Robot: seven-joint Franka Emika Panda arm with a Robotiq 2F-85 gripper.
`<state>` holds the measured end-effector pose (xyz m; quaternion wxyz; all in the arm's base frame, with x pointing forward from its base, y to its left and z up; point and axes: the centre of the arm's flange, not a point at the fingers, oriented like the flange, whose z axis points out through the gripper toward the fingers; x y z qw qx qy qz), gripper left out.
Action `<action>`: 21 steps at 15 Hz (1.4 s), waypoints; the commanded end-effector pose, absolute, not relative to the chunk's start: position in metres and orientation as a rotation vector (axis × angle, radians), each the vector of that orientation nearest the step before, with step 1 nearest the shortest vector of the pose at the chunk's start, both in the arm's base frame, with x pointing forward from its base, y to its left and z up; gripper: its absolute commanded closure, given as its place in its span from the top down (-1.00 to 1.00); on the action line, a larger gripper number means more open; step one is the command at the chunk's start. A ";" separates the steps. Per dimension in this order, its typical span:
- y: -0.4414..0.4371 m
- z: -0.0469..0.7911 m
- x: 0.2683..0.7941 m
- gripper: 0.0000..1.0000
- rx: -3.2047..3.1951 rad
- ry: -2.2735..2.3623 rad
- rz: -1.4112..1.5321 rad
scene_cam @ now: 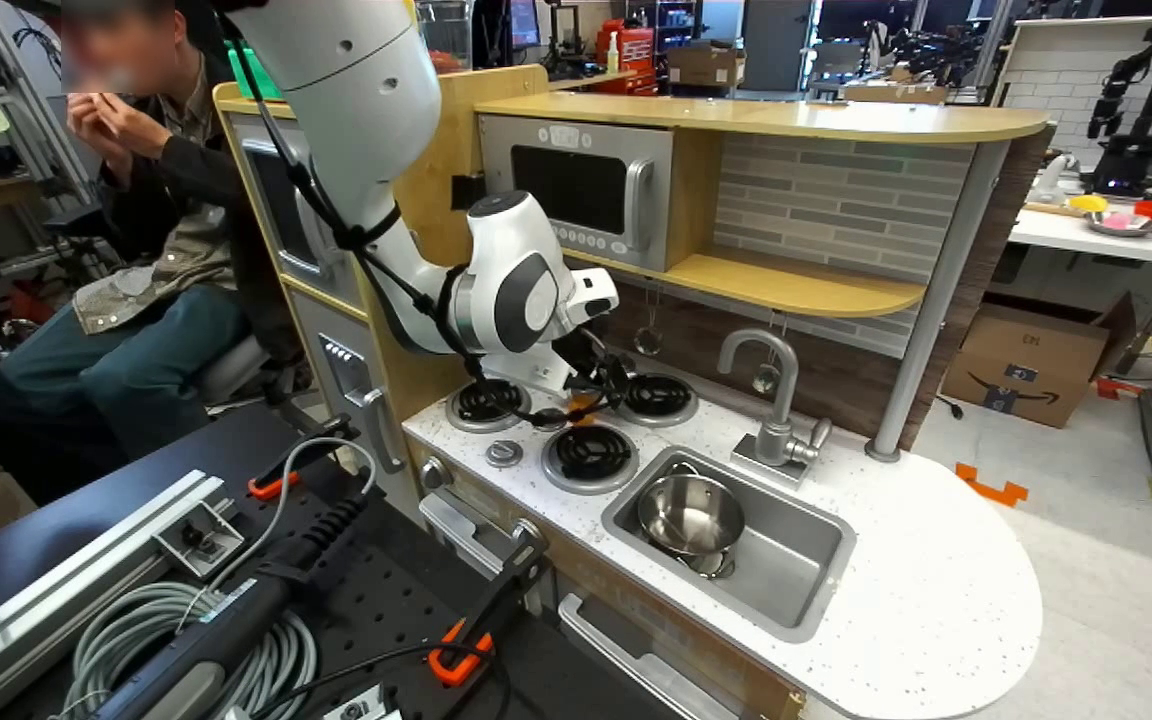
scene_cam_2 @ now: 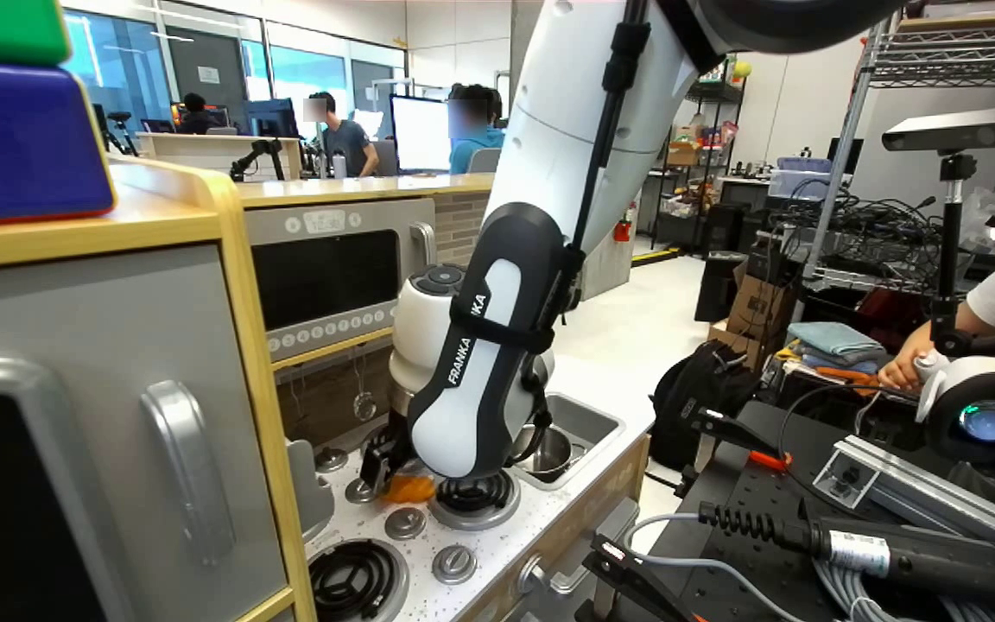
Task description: Put the orange object on the stovetop inside the pot in the sink
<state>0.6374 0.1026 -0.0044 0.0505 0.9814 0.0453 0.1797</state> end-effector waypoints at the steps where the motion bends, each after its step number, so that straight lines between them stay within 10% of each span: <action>1: 0.096 -0.026 0.653 1.00 2.988 0.086 0.485; 7: 0.100 -0.041 0.649 1.00 3.001 0.069 0.397; 8: 0.100 -0.041 0.649 0.50 2.999 0.071 0.402; 21: 0.093 -0.030 0.650 -1.00 2.999 0.051 0.401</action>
